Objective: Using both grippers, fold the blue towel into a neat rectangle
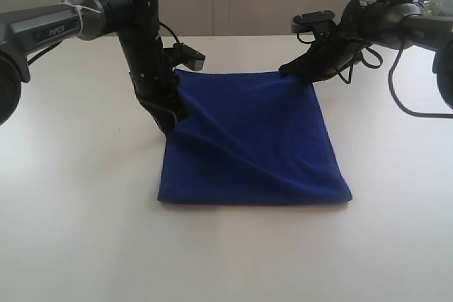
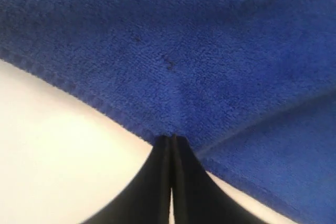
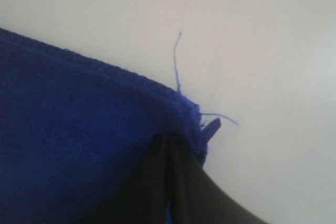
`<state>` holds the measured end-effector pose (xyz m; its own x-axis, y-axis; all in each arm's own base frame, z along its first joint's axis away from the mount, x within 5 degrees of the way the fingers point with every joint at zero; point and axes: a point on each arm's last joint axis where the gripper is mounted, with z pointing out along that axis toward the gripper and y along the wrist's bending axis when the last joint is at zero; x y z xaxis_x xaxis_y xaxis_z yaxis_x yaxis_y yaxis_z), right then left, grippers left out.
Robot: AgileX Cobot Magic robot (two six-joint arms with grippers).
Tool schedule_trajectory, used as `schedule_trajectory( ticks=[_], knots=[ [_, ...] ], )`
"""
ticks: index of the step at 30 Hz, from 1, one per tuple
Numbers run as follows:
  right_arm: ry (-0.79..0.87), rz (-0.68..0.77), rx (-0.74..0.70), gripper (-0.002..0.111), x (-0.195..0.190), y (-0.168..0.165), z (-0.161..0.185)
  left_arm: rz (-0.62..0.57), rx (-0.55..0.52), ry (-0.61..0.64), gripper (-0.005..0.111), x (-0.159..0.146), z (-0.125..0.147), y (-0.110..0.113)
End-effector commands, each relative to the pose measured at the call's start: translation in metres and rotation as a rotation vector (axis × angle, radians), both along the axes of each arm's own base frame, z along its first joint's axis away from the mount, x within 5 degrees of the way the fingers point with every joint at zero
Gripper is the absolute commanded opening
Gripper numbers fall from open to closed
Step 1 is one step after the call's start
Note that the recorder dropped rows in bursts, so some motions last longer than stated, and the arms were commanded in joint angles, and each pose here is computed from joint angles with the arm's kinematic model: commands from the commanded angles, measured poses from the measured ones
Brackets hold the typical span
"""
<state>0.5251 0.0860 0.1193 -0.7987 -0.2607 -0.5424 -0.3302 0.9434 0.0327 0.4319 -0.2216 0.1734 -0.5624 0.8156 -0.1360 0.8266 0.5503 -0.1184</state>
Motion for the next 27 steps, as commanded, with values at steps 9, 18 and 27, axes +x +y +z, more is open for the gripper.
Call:
schedule_trajectory(
  ticks=[9,18,27],
  knots=[
    [0.045,0.010,-0.017,0.000,-0.003,-0.002,-0.006,-0.022,0.076,0.079,0.000,-0.007,-0.003,0.007],
    [0.037,0.008,-0.020,0.000,-0.002,-0.003,-0.006,-0.021,0.072,0.078,0.000,-0.007,-0.002,0.006],
    [0.035,-0.013,-0.009,0.000,-0.002,-0.003,-0.006,0.012,0.049,0.120,0.000,-0.008,-0.013,0.003]
  ],
)
